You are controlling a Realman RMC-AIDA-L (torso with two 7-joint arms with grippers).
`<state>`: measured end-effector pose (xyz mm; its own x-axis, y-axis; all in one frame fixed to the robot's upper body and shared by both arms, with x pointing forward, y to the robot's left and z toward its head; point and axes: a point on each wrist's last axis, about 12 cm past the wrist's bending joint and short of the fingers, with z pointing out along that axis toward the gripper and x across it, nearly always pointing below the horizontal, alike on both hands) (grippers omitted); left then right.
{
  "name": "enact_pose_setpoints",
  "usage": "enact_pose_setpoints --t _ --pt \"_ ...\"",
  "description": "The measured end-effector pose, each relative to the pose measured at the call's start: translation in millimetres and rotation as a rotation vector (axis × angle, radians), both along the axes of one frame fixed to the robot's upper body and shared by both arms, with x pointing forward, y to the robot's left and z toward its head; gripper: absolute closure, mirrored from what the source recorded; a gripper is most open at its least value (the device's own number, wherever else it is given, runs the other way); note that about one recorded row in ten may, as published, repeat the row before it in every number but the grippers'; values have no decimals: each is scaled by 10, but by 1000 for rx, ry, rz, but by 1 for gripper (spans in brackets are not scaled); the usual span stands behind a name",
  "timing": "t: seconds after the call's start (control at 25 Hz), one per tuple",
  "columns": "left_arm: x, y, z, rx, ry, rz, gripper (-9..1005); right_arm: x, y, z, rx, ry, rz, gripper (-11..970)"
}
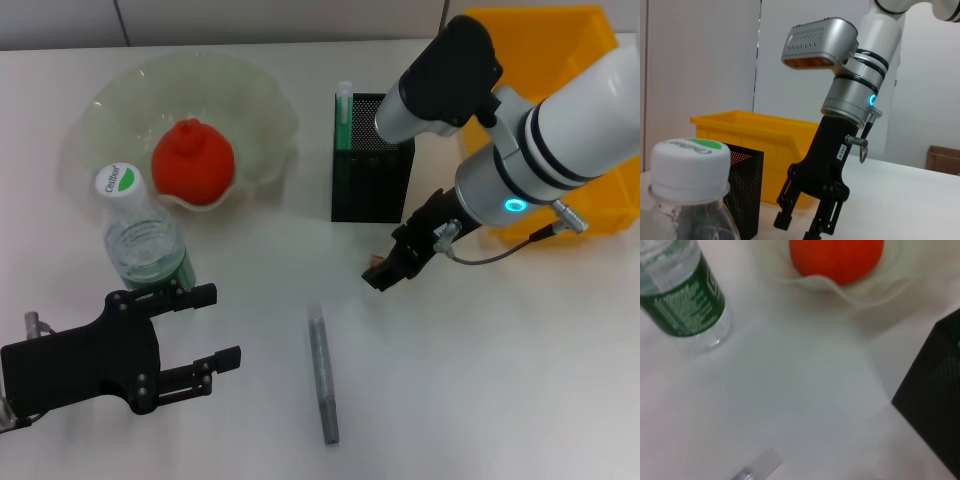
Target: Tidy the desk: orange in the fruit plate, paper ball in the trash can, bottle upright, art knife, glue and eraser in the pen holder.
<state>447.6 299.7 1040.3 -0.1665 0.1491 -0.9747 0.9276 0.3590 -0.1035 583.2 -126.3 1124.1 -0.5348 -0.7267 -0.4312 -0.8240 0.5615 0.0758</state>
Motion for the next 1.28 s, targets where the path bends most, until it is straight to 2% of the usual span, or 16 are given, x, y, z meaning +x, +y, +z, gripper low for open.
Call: enact_pose_setpoints --t 0.32,0.52,0.76,0.8,0.84,0.88,0.92,0.96,1.12,1.28 --pt "7 -3 3 0 -2 -1 271 9 54 -112 -48 26 23 345" --pt "7 -4 3 0 -1 -2 271 16 70 -96 -47 18 29 579" --pt "-4 2 -3 0 1 1 271 7 77 -61 -36 8 33 694" --pt "-7 4 -4 1 2 2 271 -41 81 40 -1 -11 44 713" --pt "-8 4 -5 1 2 3 271 -41 81 40 -1 -11 44 713" --pt "-10 5 -7 1 3 3 271 -96 81 125 27 -26 55 713" --pt "-12 5 -8 1 3 3 271 -175 58 317 80 -72 66 713" --pt "-12 5 -8 1 3 3 271 -175 58 317 80 -72 66 713" --pt "-12 5 -8 2 3 3 271 -232 -150 787 190 -234 11 713" --pt "-6 1 -5 1 2 1 271 -132 -301 874 219 -290 -57 714"
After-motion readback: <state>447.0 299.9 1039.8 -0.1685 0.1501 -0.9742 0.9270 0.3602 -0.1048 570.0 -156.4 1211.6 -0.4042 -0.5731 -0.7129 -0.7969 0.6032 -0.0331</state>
